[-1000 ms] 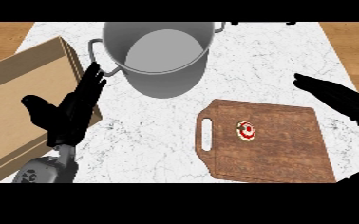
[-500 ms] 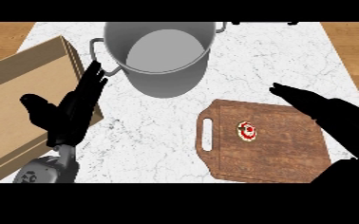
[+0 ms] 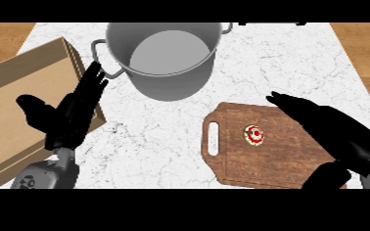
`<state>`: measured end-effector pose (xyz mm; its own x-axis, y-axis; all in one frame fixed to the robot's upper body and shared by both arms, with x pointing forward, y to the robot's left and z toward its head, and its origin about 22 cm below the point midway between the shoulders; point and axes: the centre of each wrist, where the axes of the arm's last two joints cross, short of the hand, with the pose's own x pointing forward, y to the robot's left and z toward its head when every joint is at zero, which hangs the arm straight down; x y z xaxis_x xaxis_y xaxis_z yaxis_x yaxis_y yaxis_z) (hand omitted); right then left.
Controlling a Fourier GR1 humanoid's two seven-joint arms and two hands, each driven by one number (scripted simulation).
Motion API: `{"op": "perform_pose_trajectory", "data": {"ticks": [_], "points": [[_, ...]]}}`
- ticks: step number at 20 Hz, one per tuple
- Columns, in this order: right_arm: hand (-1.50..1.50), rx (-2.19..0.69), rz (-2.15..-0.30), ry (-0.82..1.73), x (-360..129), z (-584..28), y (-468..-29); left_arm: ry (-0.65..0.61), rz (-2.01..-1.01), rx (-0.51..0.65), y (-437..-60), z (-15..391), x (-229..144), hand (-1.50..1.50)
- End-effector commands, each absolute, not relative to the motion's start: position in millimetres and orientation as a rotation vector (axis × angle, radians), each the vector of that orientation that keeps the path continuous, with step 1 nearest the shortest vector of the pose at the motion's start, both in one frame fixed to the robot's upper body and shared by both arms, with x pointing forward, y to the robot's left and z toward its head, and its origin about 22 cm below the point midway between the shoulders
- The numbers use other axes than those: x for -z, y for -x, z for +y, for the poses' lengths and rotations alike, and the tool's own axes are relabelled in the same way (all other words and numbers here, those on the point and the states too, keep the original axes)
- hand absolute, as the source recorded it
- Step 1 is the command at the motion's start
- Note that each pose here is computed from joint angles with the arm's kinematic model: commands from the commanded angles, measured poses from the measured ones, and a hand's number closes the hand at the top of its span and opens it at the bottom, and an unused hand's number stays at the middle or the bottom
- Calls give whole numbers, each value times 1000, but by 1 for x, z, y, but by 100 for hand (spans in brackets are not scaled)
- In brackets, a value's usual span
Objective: Pick the cupcake from the cutting board and place it in the pot
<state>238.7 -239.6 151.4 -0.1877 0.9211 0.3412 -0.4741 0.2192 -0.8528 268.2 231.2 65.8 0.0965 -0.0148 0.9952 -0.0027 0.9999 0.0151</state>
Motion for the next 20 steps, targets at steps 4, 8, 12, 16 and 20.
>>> {"op": "perform_pose_trajectory", "data": {"ticks": [4, 8, 12, 16, 20], "points": [[-150, -1299, -1213, 507, -150, -242, -230, -5, -1471, 17, -264, 233, -62, 0], [-150, -1309, -1213, 503, -143, -204, -228, -19, -1472, 1, -270, 235, -57, 0], [-150, -1281, -1167, 526, -130, -196, -231, -8, -1478, 22, -267, 235, -85, 0], [-150, -1305, -1111, 596, -114, -189, -239, -21, -1475, 10, -280, 217, -75, 0], [-150, -1305, -1062, 590, -95, -182, -259, -24, -1468, 7, -260, 223, -67, 0]]}}
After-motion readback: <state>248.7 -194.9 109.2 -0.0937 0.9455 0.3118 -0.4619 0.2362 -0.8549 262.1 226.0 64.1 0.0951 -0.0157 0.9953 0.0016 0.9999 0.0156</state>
